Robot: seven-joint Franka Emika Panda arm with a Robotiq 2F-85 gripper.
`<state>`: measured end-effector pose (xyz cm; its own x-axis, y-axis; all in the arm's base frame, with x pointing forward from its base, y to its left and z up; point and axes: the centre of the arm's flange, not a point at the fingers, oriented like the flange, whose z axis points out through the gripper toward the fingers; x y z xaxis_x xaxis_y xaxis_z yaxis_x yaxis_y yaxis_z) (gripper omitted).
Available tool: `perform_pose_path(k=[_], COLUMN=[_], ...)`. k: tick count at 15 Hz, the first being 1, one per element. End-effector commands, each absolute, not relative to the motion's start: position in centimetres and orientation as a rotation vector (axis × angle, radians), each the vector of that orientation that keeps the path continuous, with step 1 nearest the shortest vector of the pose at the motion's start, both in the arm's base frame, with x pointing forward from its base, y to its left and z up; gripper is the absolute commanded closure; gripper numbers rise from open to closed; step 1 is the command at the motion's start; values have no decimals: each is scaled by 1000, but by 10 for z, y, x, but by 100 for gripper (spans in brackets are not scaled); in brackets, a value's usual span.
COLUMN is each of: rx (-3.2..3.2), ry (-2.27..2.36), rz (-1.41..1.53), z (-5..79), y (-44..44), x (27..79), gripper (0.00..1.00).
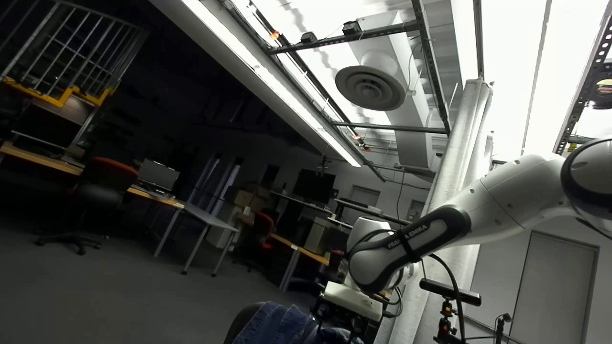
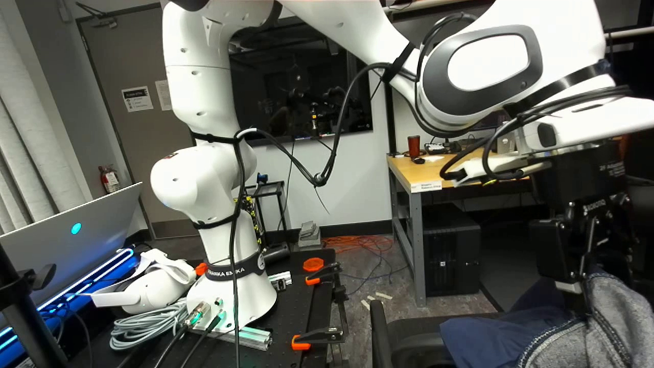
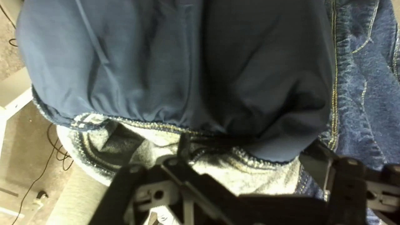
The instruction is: Move the denim jacket from the back rest to the seat of the chair
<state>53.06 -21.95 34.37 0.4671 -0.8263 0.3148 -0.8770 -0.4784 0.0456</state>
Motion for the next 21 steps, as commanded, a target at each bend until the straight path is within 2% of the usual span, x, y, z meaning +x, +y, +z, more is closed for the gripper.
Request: perform_pose_path(k=[1, 7, 9, 15, 21], rx=[2452, 2448, 2484, 2660, 2783], ry=[-1468, -1387, -1309, -935, -538], rz=[431, 496, 546, 711, 727], z=[342, 353, 362, 399, 401], y=[-235, -229, -211, -114, -6], x=[557, 568, 568, 559, 525], gripper=[42, 89, 100, 98, 98])
